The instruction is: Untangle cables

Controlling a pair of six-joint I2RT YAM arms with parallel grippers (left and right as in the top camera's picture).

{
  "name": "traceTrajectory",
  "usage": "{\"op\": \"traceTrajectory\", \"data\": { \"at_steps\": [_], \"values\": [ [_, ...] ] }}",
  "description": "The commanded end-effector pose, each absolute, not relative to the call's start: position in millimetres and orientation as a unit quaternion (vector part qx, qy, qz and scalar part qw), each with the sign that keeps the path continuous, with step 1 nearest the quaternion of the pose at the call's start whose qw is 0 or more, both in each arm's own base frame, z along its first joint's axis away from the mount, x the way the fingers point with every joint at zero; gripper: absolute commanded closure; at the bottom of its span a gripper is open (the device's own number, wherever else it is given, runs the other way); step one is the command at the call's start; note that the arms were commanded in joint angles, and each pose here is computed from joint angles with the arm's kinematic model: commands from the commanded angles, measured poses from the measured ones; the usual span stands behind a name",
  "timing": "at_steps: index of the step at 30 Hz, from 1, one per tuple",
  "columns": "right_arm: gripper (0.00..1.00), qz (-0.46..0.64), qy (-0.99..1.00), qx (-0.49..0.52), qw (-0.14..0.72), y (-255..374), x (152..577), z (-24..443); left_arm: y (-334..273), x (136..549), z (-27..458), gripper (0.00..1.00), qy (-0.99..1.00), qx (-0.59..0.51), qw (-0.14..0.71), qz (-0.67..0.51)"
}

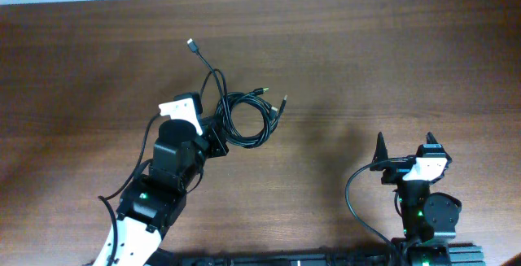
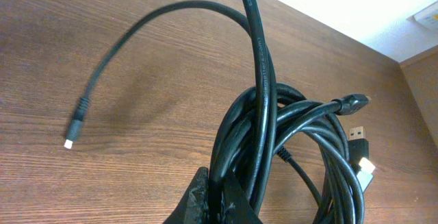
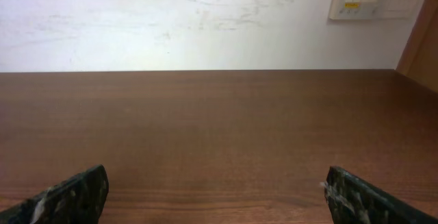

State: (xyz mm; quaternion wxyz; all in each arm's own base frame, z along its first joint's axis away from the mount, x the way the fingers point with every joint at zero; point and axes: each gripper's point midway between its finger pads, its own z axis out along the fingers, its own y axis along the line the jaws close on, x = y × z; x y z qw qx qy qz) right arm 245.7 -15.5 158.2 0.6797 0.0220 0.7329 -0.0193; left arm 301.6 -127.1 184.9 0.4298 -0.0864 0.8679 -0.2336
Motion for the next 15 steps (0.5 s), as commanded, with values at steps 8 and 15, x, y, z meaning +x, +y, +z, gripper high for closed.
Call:
{"op": "traceTrajectory", "data": {
  "at_steps": [8,15],
  "values": [
    [0.01,-0.022,0.734,0.027,0.679,-17.3,245.4,155.8,-123.2,297.7,185.2,1.00,0.873,-0.083,0.426,-0.223],
    [0.01,-0.022,0.734,0.027,0.679,-17.3,245.4,155.9,-123.7,297.3,185.0,1.00,0.873,-0.082,0.425,-0.225]
  ]
}}
